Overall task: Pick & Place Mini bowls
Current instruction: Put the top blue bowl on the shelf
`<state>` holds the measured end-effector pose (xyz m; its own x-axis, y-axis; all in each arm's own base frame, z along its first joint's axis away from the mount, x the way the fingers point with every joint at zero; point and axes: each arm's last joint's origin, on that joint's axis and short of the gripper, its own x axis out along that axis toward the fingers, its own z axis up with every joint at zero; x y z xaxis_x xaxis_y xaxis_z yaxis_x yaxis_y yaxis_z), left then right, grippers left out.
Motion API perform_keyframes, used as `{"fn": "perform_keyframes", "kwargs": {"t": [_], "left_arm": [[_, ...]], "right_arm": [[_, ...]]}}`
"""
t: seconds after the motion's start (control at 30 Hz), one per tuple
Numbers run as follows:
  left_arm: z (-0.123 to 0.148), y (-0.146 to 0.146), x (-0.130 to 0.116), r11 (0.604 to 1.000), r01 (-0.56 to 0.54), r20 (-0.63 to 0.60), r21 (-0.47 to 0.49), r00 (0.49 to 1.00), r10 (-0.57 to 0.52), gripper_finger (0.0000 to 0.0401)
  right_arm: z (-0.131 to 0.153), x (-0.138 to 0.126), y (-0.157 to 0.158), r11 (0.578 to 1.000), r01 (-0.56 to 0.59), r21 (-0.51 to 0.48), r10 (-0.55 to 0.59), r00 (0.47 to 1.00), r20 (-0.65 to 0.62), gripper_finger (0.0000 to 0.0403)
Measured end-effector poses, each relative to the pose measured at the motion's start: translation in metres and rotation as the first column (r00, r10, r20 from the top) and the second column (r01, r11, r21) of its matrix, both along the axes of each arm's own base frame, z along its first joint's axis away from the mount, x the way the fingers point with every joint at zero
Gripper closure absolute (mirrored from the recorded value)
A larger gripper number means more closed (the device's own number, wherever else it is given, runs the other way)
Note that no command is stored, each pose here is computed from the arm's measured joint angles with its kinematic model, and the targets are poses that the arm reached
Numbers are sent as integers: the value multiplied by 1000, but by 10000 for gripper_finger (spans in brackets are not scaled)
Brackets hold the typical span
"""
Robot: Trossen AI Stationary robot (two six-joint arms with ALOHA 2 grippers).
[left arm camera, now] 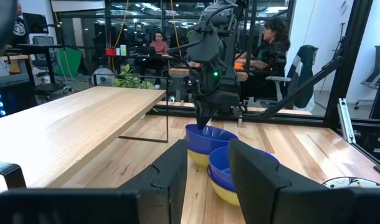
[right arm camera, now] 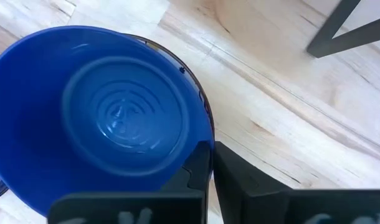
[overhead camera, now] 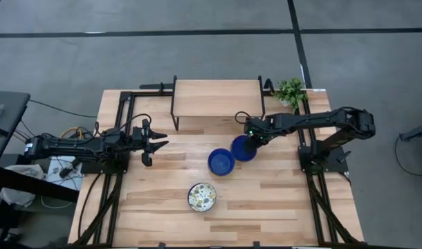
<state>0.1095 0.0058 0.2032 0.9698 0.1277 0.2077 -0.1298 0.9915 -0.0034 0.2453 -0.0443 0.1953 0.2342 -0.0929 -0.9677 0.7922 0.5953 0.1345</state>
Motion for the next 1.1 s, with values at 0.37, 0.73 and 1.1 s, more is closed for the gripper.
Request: {"fn": "perform_keyframes", "kwargs": {"t": [0.37, 0.73, 1.1], "left_arm": [[0, 0, 0, 1000, 0, 0, 0, 1000, 0, 286], [0, 0, 0, 1000, 0, 5, 0, 1000, 0, 286], [0, 0, 1, 1000, 0, -5, 0, 1000, 0, 286]], "right_arm": [[0, 0, 0, 1000, -1, 1, 1, 1000, 0, 402], [23, 0, 0, 1000, -11, -10, 11, 999, 38, 403], [52, -4, 1, 998, -60, -6, 60, 998, -21, 403]]}}
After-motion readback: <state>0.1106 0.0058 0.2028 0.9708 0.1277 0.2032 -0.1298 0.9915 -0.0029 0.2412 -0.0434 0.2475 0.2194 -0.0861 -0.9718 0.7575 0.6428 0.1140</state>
